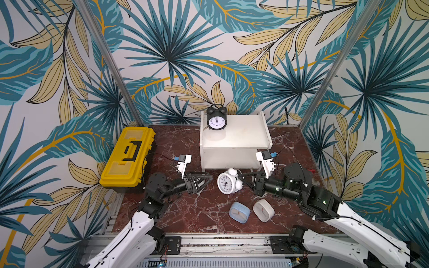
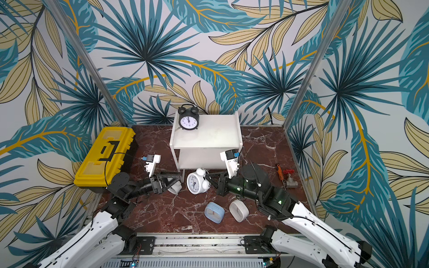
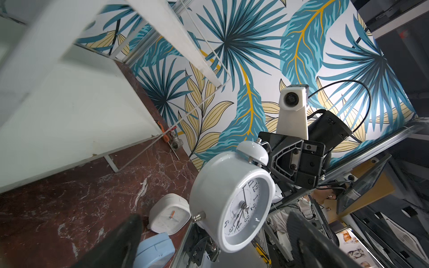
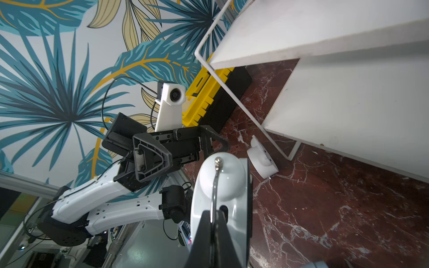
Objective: Place the alarm clocks on the shelf by style
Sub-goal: Pick up the alarm from the center of the board.
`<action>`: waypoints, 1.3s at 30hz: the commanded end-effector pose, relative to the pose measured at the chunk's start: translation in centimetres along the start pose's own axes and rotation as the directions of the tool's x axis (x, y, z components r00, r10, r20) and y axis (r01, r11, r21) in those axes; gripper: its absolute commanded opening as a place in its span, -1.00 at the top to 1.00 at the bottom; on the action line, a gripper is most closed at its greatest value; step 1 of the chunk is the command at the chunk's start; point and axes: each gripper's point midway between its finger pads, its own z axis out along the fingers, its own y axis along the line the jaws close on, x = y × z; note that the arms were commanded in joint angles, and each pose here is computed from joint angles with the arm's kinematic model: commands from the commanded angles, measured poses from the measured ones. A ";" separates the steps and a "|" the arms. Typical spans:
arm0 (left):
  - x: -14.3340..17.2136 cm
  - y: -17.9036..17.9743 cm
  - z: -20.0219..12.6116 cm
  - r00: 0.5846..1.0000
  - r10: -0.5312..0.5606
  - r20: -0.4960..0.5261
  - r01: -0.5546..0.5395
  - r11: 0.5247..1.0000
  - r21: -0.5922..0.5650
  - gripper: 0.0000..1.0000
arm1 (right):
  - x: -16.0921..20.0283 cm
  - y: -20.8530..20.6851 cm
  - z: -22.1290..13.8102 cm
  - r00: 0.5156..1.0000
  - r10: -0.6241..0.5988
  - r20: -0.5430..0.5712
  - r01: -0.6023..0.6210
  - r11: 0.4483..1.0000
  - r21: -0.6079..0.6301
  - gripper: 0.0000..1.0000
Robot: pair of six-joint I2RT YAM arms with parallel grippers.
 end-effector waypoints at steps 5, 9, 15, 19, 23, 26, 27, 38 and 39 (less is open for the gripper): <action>0.2 -1.4 0.7 0.998 -0.027 -0.055 0.034 0.991 0.132 -0.97 | -2.6 3.5 0.6 0.989 0.132 0.074 -0.108 0.959 -0.263 1.00; 0.1 -1.0 0.9 0.998 -0.049 -0.050 0.055 0.990 0.128 -0.84 | -3.5 3.8 1.1 0.980 0.184 0.076 -0.148 0.930 -0.337 1.00; -0.7 -2.0 0.9 0.999 -0.028 -0.034 0.033 0.988 0.154 -0.64 | -3.0 2.8 2.3 0.976 0.212 0.043 -0.187 0.928 -0.323 1.00; -1.0 -2.3 0.9 0.999 -0.023 -0.025 0.026 0.987 0.160 -0.33 | -2.8 2.2 2.5 0.976 0.213 0.043 -0.190 0.933 -0.305 1.00; -1.1 -1.5 0.9 0.999 -0.044 0.005 0.043 0.989 0.138 -0.03 | -2.6 1.6 2.7 0.974 0.221 0.044 -0.200 0.937 -0.287 1.00; -1.3 -1.2 0.7 0.998 -0.056 0.034 0.050 0.989 0.141 0.09 | -2.7 1.4 3.1 0.973 0.229 0.042 -0.209 0.938 -0.278 1.00; -1.4 -1.3 0.6 0.997 -0.064 0.050 0.056 0.987 0.149 0.13 | -2.6 1.1 3.3 0.972 0.233 0.038 -0.214 0.939 -0.269 1.00; -2.0 -0.4 0.6 0.988 -0.118 0.104 0.102 0.984 0.143 0.76 | -1.7 0.5 3.7 0.987 0.147 0.062 -0.141 0.985 -0.102 0.12; -2.1 -0.4 0.6 0.987 -0.119 0.112 0.102 0.985 0.141 0.80 | -1.8 0.6 3.4 0.987 0.140 0.082 -0.132 0.987 -0.092 0.00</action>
